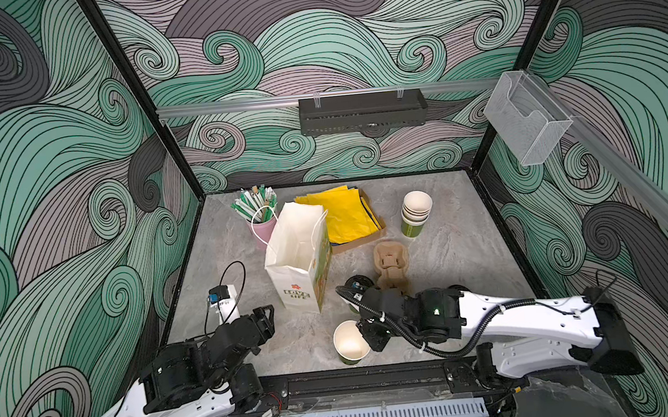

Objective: Pack the takeout coffee
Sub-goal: 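Lift the green cup and set it upright near the robot with the right gripper, then move the right gripper to a black lid on the table and grasp it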

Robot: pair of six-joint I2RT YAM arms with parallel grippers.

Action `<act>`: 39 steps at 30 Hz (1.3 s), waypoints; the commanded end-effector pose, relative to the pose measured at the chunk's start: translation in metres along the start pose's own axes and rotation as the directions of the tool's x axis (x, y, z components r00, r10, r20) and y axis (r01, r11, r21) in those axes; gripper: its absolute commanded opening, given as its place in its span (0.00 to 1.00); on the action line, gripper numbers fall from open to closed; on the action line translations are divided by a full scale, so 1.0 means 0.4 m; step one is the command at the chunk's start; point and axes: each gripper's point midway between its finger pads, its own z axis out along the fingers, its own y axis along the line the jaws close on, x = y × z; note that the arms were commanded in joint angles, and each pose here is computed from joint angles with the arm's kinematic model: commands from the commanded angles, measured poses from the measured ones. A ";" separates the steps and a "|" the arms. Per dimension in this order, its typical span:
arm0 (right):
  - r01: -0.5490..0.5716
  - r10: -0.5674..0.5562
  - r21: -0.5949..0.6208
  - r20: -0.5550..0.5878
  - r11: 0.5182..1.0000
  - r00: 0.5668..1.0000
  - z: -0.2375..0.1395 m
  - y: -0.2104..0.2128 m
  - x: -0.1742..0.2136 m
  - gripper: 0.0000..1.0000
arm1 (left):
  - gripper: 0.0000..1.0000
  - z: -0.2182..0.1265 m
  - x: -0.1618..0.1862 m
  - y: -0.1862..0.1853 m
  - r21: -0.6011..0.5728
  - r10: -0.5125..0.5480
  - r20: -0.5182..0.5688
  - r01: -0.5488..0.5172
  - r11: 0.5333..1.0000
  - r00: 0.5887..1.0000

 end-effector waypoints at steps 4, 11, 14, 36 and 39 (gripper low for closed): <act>-0.058 0.053 0.097 0.048 0.994 0.997 0.052 -0.028 -0.036 0.00 | 0.74 0.031 -0.008 -0.050 0.005 -0.016 0.024 0.016 1.000 1.000; -0.090 0.091 0.122 0.003 0.988 0.996 0.097 -0.043 -0.013 0.12 | 0.74 0.073 -0.001 -0.088 0.038 -0.048 0.054 0.046 0.998 0.997; -0.089 0.090 0.126 -0.004 0.988 0.996 0.092 -0.045 -0.012 0.27 | 0.74 0.085 0.003 -0.107 0.059 -0.056 0.056 0.052 0.997 0.997; -0.631 0.732 0.541 0.040 0.556 0.680 -0.236 -0.460 0.313 0.56 | 0.78 0.133 0.043 -0.189 0.263 0.013 0.091 -0.037 0.964 0.996; -0.656 0.770 0.514 -0.013 0.553 0.638 -0.185 -0.458 0.339 0.68 | 0.78 0.130 0.036 -0.177 0.250 0.003 0.105 -0.029 0.968 0.995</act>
